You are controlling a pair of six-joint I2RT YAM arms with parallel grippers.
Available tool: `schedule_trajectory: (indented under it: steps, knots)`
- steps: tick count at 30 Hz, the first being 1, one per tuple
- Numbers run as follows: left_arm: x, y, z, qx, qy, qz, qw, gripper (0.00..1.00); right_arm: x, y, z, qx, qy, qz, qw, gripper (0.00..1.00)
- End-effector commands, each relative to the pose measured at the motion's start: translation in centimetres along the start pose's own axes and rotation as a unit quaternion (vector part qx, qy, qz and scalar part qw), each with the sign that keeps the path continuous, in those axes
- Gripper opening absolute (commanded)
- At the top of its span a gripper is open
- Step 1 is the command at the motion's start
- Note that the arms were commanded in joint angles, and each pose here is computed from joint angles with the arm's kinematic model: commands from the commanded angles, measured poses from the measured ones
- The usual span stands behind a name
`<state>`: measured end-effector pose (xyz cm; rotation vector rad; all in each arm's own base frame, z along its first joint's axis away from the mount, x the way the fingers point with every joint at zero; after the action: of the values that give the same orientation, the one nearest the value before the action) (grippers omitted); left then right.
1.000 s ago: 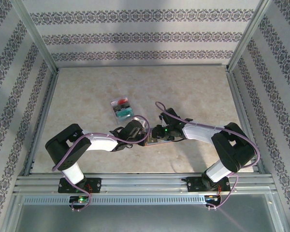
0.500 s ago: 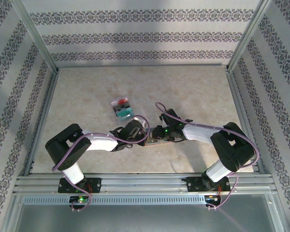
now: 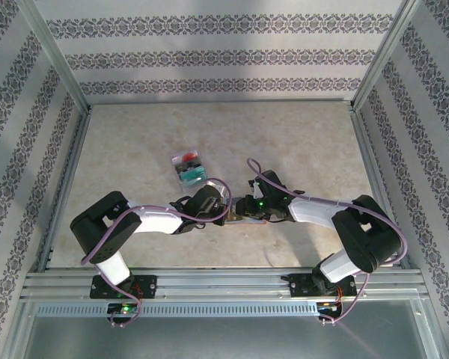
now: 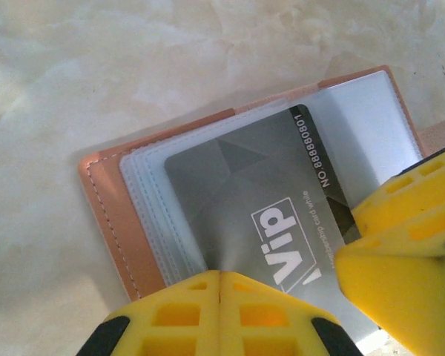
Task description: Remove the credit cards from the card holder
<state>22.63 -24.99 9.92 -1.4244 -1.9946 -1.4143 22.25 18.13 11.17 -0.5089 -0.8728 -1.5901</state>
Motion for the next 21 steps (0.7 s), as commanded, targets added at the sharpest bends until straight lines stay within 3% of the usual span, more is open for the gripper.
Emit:
schedule_trajectory:
  steps: [1, 21]
  knots:
    - [-0.5, -0.9, 1.0, 0.002, 0.026, 0.031, 0.999, 0.07, 0.4, 0.4, 0.6, 0.003, 0.05, -0.012, 0.999, 0.28]
    - [-0.4, -0.9, 1.2, 0.002, 0.037, 0.03, 0.999, 0.08, 0.2, 0.3, -1.0, -0.028, 0.075, -0.024, 0.996, 0.11]
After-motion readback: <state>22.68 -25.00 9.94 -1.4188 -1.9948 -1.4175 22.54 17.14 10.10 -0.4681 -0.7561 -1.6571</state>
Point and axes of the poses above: each hand's point on the last joint's axis, 136 mm out from that joint toward the fingers, its own x axis back along the fingers, its own z axis along the line the jaws close on, y = z × x, the point moved 10 cm from there along x, back along the fingers, and after that the axes turned 6 degrees about x, right-handed, at the moved point
